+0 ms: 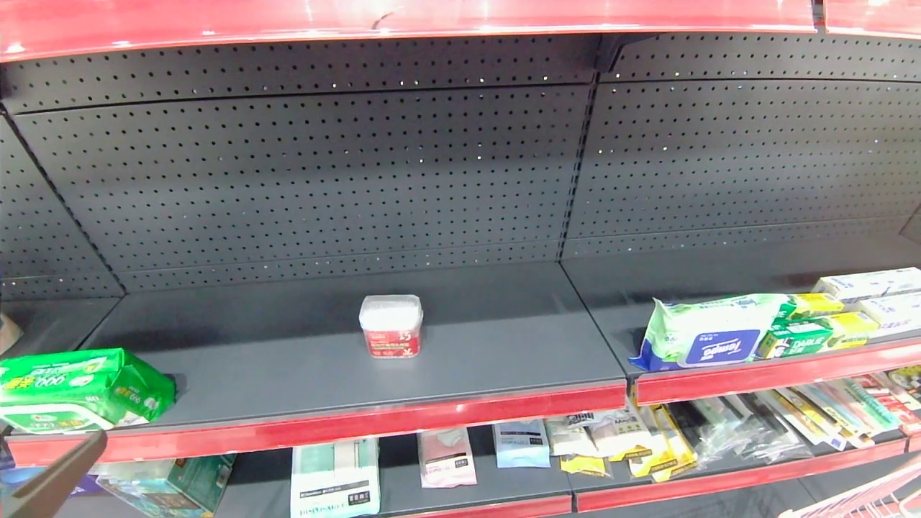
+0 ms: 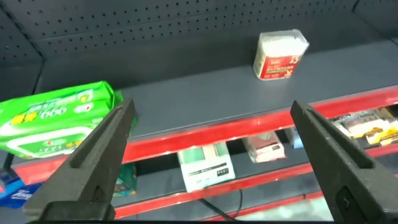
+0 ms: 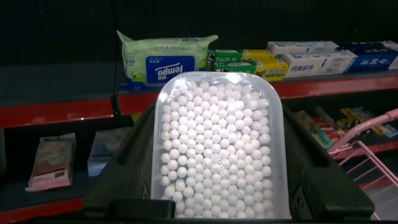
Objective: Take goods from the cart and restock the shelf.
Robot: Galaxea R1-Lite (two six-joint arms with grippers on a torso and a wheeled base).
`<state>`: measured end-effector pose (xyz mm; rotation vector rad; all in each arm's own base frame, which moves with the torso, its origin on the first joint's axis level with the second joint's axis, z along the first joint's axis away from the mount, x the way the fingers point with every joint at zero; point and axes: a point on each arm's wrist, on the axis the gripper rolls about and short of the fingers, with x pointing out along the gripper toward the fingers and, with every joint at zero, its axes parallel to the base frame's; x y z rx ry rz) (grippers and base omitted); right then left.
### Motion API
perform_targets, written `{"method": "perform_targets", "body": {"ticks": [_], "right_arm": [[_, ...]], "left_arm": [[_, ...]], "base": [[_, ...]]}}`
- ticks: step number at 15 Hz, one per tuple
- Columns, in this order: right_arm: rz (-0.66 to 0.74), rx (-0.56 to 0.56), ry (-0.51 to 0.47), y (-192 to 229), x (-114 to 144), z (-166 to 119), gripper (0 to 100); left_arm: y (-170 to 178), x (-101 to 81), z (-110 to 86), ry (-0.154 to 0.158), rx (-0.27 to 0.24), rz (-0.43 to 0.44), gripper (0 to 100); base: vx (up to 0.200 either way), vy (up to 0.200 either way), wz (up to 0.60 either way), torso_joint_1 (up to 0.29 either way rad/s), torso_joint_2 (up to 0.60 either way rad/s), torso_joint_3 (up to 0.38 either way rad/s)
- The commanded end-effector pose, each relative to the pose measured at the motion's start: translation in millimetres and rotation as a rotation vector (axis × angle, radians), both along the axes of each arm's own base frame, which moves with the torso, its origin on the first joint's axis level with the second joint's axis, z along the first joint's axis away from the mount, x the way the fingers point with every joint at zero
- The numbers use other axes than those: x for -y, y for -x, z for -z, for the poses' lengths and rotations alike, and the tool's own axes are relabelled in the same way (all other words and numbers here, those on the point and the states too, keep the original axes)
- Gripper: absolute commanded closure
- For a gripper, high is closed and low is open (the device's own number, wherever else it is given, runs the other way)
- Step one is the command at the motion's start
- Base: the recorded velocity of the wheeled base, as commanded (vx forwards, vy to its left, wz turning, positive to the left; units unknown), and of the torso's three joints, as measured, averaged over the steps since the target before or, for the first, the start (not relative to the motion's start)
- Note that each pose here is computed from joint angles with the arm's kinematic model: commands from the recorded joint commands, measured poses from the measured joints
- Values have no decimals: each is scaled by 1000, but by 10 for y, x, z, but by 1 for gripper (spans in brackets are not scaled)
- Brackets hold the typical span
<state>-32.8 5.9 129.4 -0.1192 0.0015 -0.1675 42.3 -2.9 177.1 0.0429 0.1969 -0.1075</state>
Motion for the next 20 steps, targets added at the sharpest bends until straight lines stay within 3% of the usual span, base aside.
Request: {"method": "perform_targets", "body": {"ticks": [1, 2, 5, 7, 10, 11, 13, 15, 16, 18, 19, 20], "right_arm": [[0, -9, -1, -9, 1, 18, 100], [0, -10, -1, -10, 2, 22, 100], [-2, -19, -1, -17, 3, 44, 100], [-2, -22, -4, -20, 4, 52, 100], [1, -22, -1, -20, 4, 52, 100], [1, -30, -1, -27, 5, 73, 100], [14, -35, 1, -31, 9, 85, 100], [21, -40, 0, -35, 12, 97, 100], [21, -40, 2, -35, 12, 97, 100], [32, -48, 10, -40, 14, 114, 100], [30, -51, 16, -41, 15, 118, 100], [32, -51, 16, -41, 14, 118, 100]], "left_arm": [[-167, 6, 49, -2, -92, 4, 0], [-172, 7, 50, -2, -95, 7, 0], [-316, 36, 89, 23, -175, 110, 0], [-483, 57, 131, 11, -250, 198, 0], [-722, 61, 199, -86, -322, 250, 0], [-832, 65, 185, -95, -323, 259, 0], [-1053, 63, 187, -77, -329, 305, 0], [-1296, -3, 296, -131, -351, 386, 0], [-1368, -36, 326, -148, -346, 419, 0], [-1677, -207, 410, -240, -305, 517, 0], [-1810, -251, 401, -261, -281, 549, 0], [-1819, -252, 400, -260, -279, 552, 0]], "base": [[0, 0, 0, 0, 0, 0], [0, 0, 0, 0, 0, 0], [0, 0, 0, 0, 0, 0], [0, 0, 0, 0, 0, 0], [0, 0, 0, 0, 0, 0], [0, 0, 0, 0, 0, 0], [0, 0, 0, 0, 0, 0], [0, 0, 0, 0, 0, 0], [0, 0, 0, 0, 0, 0], [0, 0, 0, 0, 0, 0], [0, 0, 0, 0, 0, 0], [0, 0, 0, 0, 0, 0]]}}
